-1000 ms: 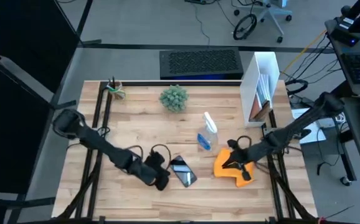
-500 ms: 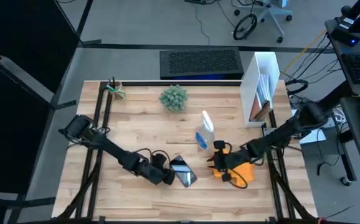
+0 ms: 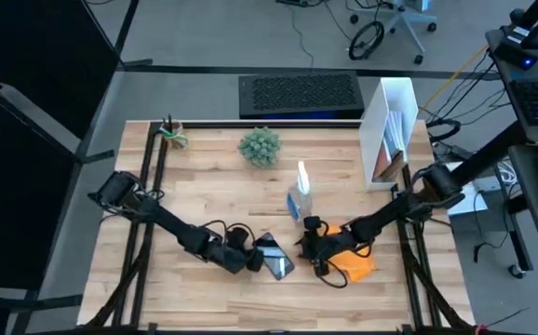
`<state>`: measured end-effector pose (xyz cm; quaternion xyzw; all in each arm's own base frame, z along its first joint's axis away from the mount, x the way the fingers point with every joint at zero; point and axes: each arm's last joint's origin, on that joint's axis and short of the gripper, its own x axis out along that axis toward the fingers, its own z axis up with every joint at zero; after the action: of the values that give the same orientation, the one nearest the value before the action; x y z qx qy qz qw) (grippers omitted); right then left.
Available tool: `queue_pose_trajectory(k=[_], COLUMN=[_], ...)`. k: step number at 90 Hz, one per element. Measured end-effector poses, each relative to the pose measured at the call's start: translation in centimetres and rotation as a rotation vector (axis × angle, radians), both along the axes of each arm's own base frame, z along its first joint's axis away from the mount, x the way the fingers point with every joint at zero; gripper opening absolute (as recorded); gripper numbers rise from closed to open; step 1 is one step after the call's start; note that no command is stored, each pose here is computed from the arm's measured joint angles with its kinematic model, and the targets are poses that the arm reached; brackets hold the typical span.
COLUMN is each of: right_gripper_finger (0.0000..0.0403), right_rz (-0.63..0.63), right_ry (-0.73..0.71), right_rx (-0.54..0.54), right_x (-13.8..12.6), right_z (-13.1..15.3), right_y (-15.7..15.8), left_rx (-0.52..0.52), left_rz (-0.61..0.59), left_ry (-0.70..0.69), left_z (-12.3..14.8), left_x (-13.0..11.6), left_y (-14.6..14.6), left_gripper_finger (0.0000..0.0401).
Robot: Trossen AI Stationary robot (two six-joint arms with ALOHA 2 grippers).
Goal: Apply microfiber cloth
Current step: Spray cleaner from the bottle onto the cellphone
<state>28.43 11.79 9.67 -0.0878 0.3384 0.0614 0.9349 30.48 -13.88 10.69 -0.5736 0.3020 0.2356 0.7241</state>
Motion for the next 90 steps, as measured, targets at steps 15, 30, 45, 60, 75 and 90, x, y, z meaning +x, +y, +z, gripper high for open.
queue_pose_trajectory(k=[15, 30, 45, 60, 75, 90], right_gripper_finger=[0.0165, 0.0165, 0.0165, 0.0165, 0.0164, 0.0164], right_rz=[-0.005, -0.006, -0.001, 0.001, 0.01, 0.021], right_ry=[-0.014, -0.043, -0.059, -0.062, -0.083, -0.099], right_rx=[0.004, 0.024, 0.031, 0.028, 0.021, 0.015], right_x=[1.5, 2.4, 2.8, 2.8, 2.9, 3.0], right_z=[-0.9, -1.1, -0.8, -0.8, -0.7, -0.6], right_y=[0.6, 1.1, 1.2, 1.2, 1.3, 1.3], left_rx=[0.003, 0.003, 0.028, 0.069, 0.108, 0.132], left_rz=[0.016, 0.036, 0.041, 0.008, -0.015, -0.016], left_ry=[-0.028, -0.062, -0.095, -0.122, -0.123, -0.122], left_z=[-1.2, -1.5, -1.4, -1.3, -1.2, -1.2], left_x=[0.6, 1.0, 1.3, 1.5, 1.8, 2.0], left_y=[-0.1, -0.1, 0.2, 0.3, 0.5, 0.8], left_gripper_finger=[0.0153, 0.0153, 0.0153, 0.0153, 0.0153, 0.0132])
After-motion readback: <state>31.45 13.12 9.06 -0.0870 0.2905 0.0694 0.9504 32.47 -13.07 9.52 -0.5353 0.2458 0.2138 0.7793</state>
